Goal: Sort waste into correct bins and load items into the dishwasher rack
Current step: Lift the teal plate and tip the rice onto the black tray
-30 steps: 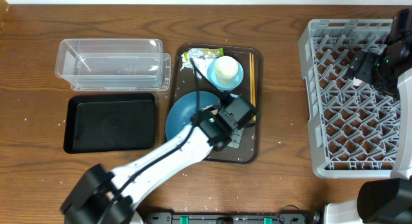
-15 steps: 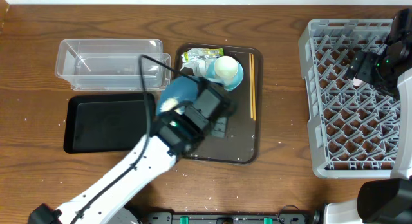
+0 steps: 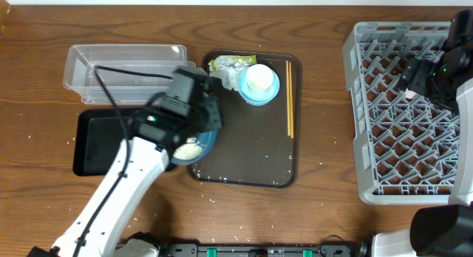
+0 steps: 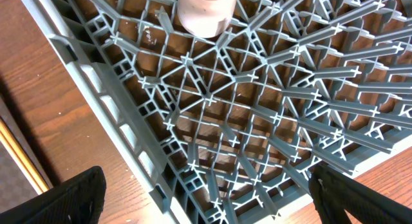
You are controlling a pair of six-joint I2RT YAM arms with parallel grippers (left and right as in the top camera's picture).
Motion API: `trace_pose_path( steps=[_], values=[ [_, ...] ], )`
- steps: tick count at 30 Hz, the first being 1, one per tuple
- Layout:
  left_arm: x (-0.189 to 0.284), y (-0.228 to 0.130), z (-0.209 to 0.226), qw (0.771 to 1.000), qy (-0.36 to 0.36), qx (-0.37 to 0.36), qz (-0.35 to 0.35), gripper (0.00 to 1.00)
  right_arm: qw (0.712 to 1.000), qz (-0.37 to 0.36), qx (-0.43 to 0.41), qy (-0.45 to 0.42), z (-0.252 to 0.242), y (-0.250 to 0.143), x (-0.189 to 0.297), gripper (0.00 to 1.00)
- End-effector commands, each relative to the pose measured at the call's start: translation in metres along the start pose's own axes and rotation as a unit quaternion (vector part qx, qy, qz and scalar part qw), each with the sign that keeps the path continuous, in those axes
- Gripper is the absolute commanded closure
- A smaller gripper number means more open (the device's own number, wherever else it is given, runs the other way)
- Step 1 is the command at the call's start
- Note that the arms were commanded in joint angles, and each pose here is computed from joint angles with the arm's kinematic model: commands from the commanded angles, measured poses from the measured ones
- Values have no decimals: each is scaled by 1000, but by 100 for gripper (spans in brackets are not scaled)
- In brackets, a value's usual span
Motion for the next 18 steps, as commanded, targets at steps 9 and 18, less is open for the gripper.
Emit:
trace_pose_path(
  steps=[9, 18],
  values=[
    [38, 26, 53, 978, -165, 130, -16, 94, 1000, -5, 3, -1, -1, 2, 2, 1],
    [69, 34, 98, 948, -256, 178, -60, 94, 1000, -5, 3, -1, -1, 2, 2, 1]
  ],
)
Point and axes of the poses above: each gripper's point midway between its finger pads, its own x axis back along the fingers, its own z axis along the line the jaws close on, y = z × x, the point moved 8 cm from there along x, back along the fingers, and after that the axes turned 12 degrees about -x, right-handed, at the moved point
